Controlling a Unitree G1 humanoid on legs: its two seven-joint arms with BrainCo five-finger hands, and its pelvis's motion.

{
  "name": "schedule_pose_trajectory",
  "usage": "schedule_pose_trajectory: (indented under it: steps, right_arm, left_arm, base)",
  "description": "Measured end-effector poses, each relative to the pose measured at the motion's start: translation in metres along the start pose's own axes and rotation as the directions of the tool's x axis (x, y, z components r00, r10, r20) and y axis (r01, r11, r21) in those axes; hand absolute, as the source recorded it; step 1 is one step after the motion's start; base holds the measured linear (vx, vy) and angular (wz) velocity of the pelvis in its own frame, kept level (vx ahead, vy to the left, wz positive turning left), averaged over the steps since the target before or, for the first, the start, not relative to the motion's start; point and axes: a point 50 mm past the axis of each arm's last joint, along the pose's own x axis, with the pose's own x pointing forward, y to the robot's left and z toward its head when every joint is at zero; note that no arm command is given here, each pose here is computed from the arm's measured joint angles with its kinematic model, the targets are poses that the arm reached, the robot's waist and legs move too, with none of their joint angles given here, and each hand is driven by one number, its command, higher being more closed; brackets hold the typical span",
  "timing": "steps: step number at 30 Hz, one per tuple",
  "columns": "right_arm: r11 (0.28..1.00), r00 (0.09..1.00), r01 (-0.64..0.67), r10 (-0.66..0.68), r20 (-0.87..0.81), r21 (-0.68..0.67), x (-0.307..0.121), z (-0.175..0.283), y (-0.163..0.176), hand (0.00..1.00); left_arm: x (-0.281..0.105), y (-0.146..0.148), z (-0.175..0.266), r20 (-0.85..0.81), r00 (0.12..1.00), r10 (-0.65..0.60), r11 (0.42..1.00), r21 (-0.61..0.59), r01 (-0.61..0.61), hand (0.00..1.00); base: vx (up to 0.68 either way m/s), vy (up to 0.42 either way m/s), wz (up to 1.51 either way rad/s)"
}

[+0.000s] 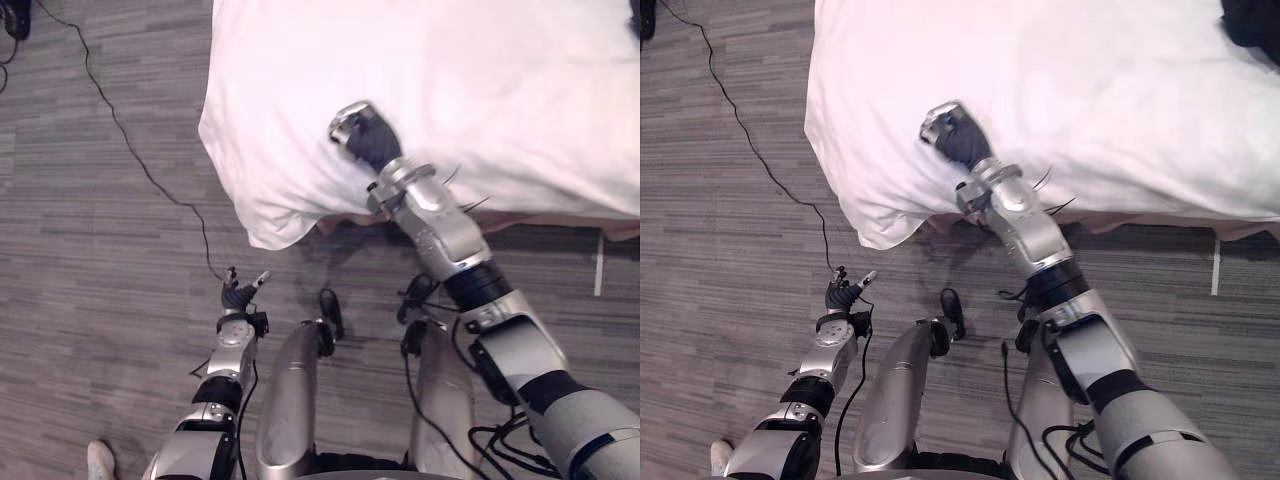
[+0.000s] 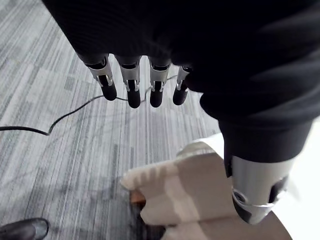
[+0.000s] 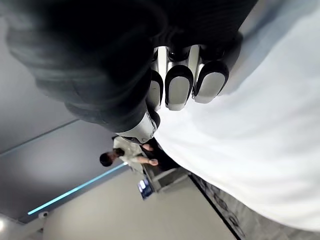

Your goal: Tidy the bed and pick cloth on bed and put in laundry

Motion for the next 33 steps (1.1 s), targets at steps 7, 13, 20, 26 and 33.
schedule_pose_trajectory:
  steps: [7, 13, 20, 26, 33]
  right_arm:
    - [0.962, 0.888, -0.08, 0.188, -0.42, 0.261, -0.077, -0.152, 0.04, 1.0]
    - [0.911, 0.916, -0.267, 0.341, -0.211, 0.314, -0.092, -0.137, 0.094, 1.0]
    - [0.94, 0.96, -0.255, 0.219, 0.176, 0.225, -0.082, -0.059, 0.08, 1.0]
    - [0.996, 0.934, -0.08, 0.062, 0.351, 0.038, -0.047, 0.019, 0.027, 1.0]
    - [0.958, 0.935, 0.284, -0.27, 0.229, -0.031, -0.04, 0.036, -0.058, 1.0]
  left_arm:
    - [-0.024, -0.009, -0.044, -0.096, 0.991, -0.093, 0.996, -0.006, 0.093, 0.0]
    - [-0.043, 0.034, -0.091, -0.234, 0.972, -0.01, 0.993, 0.113, 0.038, 0.0]
    - [-0.057, 0.039, -0.116, -0.336, 0.942, -0.012, 0.977, 0.197, 0.083, 0.0]
    - [-0.051, 0.037, -0.11, -0.331, 0.943, -0.014, 0.976, 0.201, 0.085, 0.0]
    - [-0.035, 0.01, -0.079, -0.226, 0.968, -0.107, 0.965, 0.21, 0.156, 0.0]
  base:
    - [0.06, -0.05, -0.04]
    - [0.11, -0.007, -0.28]
    - [0.09, 0.036, -0.12]
    - [-0.08, 0.046, 0.05]
    - [-0.18, -0.002, 0.22]
